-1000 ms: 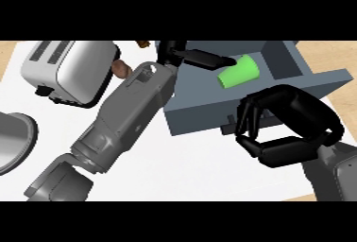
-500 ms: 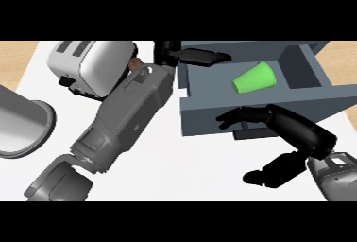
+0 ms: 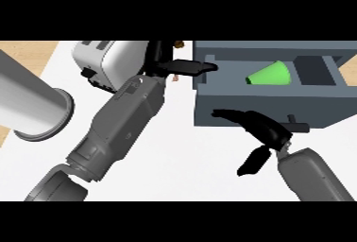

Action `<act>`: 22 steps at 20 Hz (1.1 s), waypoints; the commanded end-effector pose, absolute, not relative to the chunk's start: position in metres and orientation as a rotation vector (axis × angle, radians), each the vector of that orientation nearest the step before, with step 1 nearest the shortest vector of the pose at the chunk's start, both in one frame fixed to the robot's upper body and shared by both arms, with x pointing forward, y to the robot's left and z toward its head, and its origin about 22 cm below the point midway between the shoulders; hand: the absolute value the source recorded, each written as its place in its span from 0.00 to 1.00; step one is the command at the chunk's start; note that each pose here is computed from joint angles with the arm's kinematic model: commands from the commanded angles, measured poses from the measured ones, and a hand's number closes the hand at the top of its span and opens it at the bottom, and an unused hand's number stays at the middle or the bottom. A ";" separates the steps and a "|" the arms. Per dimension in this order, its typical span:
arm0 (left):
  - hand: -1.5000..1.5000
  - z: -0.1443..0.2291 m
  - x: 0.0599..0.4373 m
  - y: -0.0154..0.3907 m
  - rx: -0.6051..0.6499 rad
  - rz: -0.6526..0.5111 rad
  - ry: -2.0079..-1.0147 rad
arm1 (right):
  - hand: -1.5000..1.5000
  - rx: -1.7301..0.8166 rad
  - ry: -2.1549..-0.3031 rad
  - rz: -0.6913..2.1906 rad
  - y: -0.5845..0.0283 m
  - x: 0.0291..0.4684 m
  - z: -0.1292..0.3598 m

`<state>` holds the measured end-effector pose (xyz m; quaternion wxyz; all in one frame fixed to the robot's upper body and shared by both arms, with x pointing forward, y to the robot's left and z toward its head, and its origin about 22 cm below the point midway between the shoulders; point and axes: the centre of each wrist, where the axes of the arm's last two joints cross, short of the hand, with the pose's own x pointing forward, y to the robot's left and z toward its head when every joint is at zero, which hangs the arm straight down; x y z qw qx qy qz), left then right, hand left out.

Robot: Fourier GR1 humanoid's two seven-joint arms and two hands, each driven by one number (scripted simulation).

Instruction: Pick up the cup, place it into the drawer and close the drawer

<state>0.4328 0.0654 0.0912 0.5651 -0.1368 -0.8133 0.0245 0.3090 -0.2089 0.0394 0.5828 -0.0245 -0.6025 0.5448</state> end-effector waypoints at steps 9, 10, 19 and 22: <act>0.00 0.072 0.426 0.125 -0.358 0.095 -1.917 | 1.00 -0.163 -1.448 1.165 -0.233 0.382 -0.001; 0.00 0.069 0.422 0.117 -0.370 0.090 -1.899 | 1.00 -0.192 -1.464 1.121 -0.245 0.394 0.016; 0.00 0.071 0.421 0.154 -0.390 0.058 -1.910 | 1.00 -0.358 -1.559 0.919 -0.278 0.434 0.074; 0.00 0.068 0.418 0.150 -0.393 0.038 -1.895 | 1.00 -0.357 -1.580 0.869 -0.284 0.439 0.091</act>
